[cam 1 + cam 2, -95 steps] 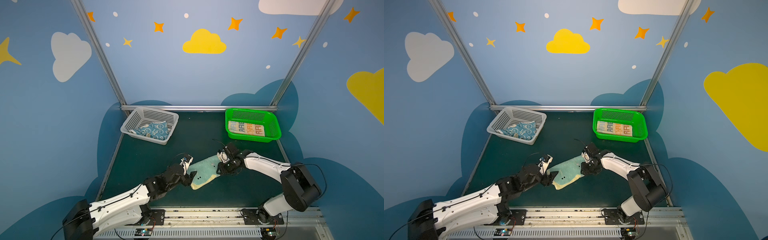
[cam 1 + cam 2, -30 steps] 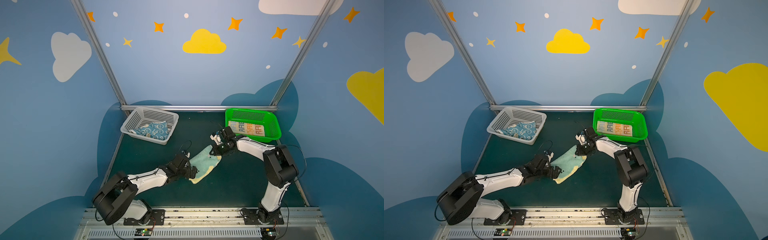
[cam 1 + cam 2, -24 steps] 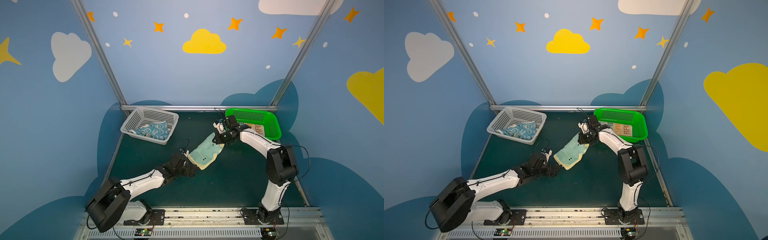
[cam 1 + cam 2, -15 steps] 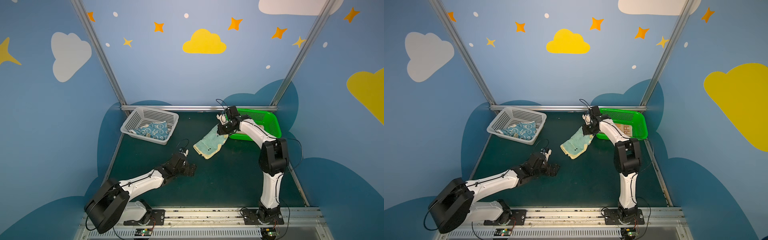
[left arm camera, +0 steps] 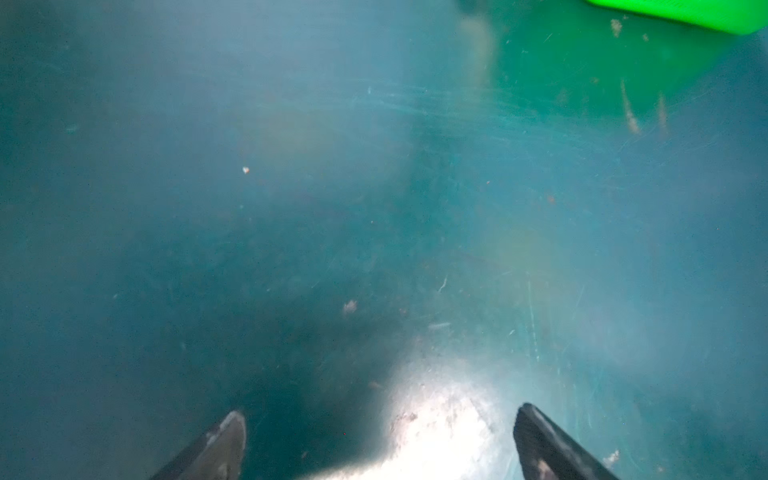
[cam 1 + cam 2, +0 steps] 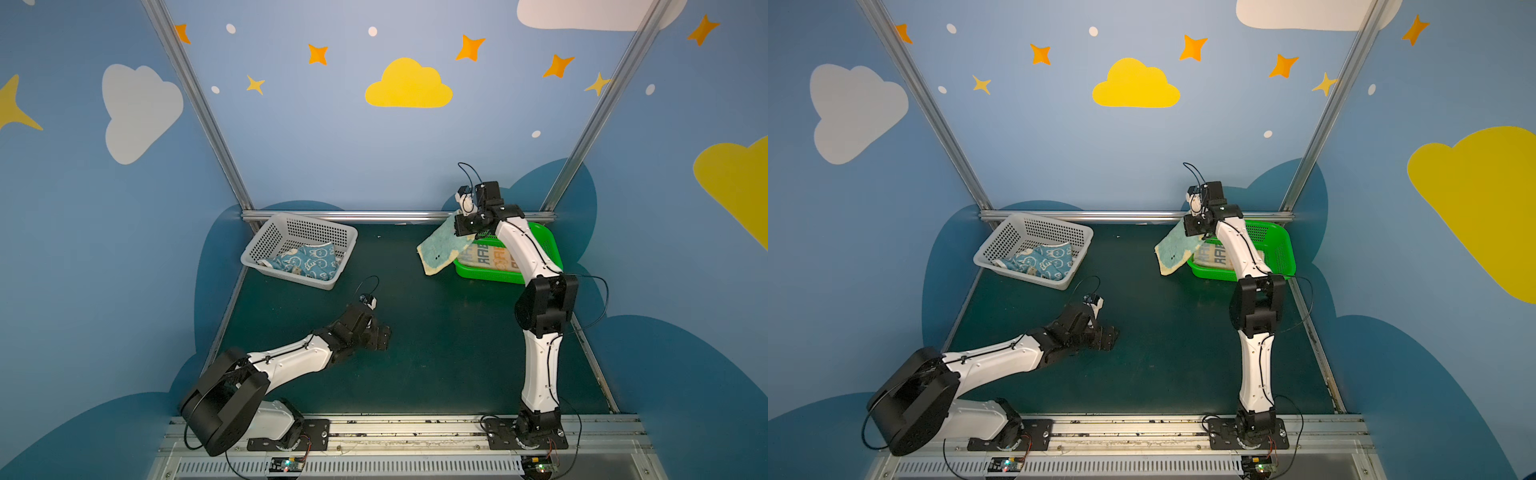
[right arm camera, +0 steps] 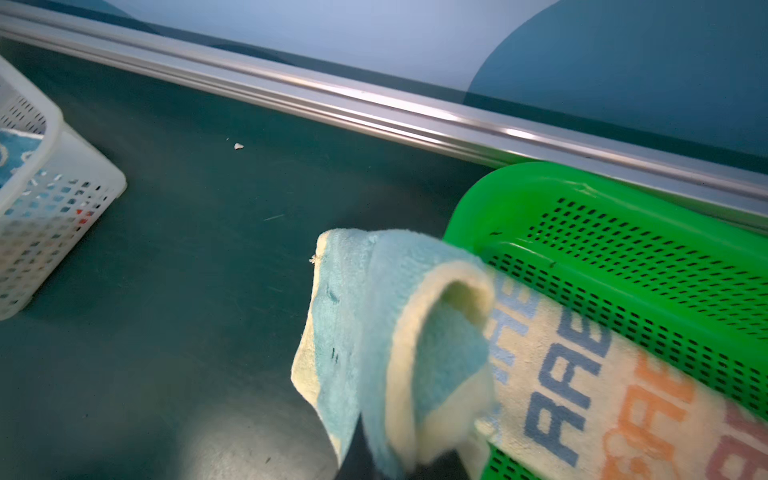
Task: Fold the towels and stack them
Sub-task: 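Carry the folded towel with the right gripper into the green basket, then lay the towel flat on the printed towel and open the right gripper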
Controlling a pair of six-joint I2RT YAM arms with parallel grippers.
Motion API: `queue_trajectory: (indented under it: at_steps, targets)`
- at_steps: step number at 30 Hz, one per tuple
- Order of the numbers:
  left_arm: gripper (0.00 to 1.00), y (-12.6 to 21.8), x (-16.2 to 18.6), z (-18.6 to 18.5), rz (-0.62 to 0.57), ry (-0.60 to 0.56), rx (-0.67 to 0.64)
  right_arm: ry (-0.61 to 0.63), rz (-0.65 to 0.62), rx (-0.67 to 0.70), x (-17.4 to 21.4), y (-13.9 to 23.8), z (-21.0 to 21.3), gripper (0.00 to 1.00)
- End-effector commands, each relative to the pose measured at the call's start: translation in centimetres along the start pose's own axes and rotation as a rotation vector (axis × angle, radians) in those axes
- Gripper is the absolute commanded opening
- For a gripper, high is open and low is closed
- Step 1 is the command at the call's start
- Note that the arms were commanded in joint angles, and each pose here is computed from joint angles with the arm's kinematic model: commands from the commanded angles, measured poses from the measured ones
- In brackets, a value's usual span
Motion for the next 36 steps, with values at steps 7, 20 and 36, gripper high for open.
queue_trajectory:
  at_steps: [7,20,36]
  targets:
    - [1.0,-0.2,-1.1,-0.4,-0.002,-0.024,-0.016,-0.154,-0.063,0.114,2.1,2.6,-7.5,0.0]
    - [1.0,-0.8,-1.7,-1.0,0.015,-0.002,-0.024,-0.285,-0.163,0.21,8.4,2.1,-14.4,0.0]
    - [1.0,-1.6,-2.1,-1.4,0.03,0.003,-0.033,-0.452,-0.054,0.245,13.4,1.4,-17.6,0.55]
Point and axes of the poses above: each gripper's point midway between its finger pads, its own y axis back along the fingers, its own z axis along the line the jaws close on, x = y × z, the point moved 3 cm from there along y, back along the fingers, and after that the axes turned 14 degrees about y, right-handed, at the moved point
